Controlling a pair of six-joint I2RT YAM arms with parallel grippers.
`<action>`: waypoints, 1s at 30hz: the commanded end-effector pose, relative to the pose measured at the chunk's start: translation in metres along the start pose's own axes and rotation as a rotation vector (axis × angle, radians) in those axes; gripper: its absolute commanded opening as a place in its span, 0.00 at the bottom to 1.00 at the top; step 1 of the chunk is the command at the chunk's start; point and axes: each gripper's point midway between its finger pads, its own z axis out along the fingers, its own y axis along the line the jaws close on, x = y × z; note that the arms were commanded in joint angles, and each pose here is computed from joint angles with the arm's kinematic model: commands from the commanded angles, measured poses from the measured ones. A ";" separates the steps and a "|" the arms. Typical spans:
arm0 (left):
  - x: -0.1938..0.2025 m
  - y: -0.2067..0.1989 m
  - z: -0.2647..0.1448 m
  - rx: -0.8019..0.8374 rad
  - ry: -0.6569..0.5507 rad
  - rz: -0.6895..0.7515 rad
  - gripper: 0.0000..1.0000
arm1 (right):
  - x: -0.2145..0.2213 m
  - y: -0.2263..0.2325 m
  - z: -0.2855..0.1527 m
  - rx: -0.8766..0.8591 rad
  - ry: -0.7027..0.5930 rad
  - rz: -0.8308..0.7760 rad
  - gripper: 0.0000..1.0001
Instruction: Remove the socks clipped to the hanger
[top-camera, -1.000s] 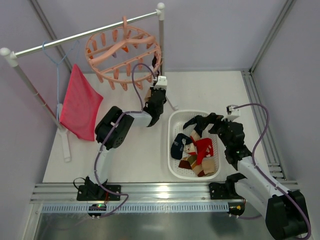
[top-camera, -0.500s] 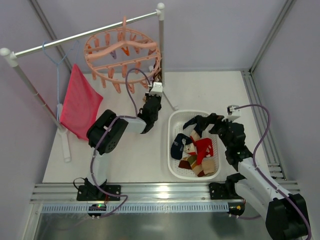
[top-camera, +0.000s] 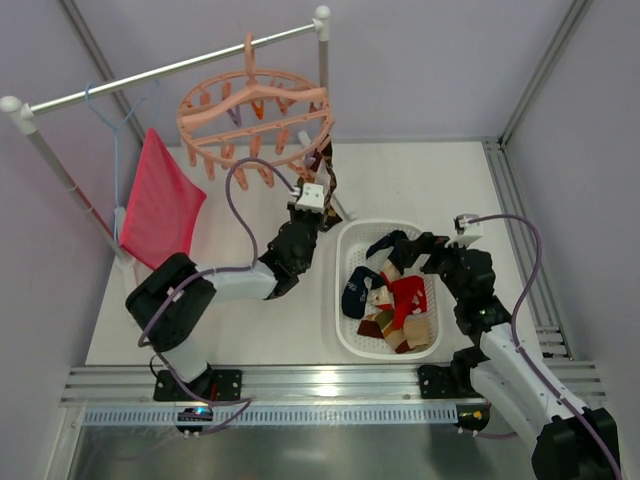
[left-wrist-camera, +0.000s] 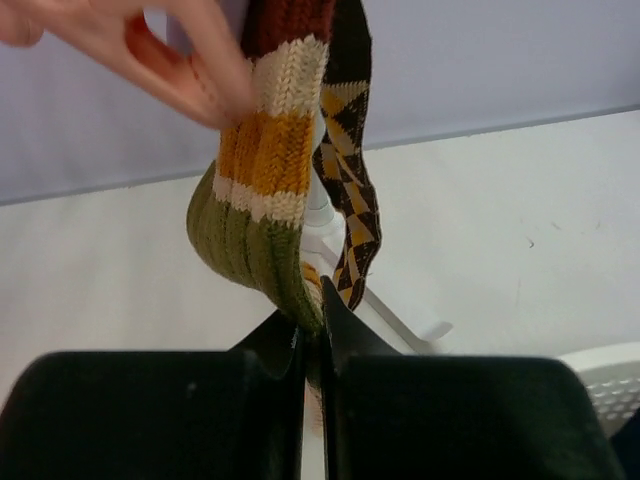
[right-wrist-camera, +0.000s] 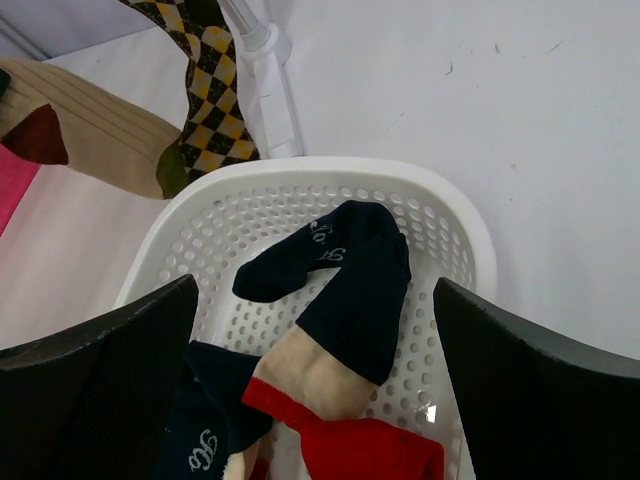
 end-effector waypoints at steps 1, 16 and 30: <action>-0.052 0.004 -0.019 -0.017 -0.116 -0.070 0.00 | -0.027 0.013 -0.006 -0.038 -0.058 -0.019 1.00; -0.113 0.031 -0.095 0.091 -0.136 -0.138 0.00 | -0.009 0.025 0.003 -0.115 0.007 0.029 1.00; -0.092 0.049 -0.134 0.127 -0.082 -0.122 0.00 | -0.004 0.097 0.009 -0.252 0.018 -0.003 1.00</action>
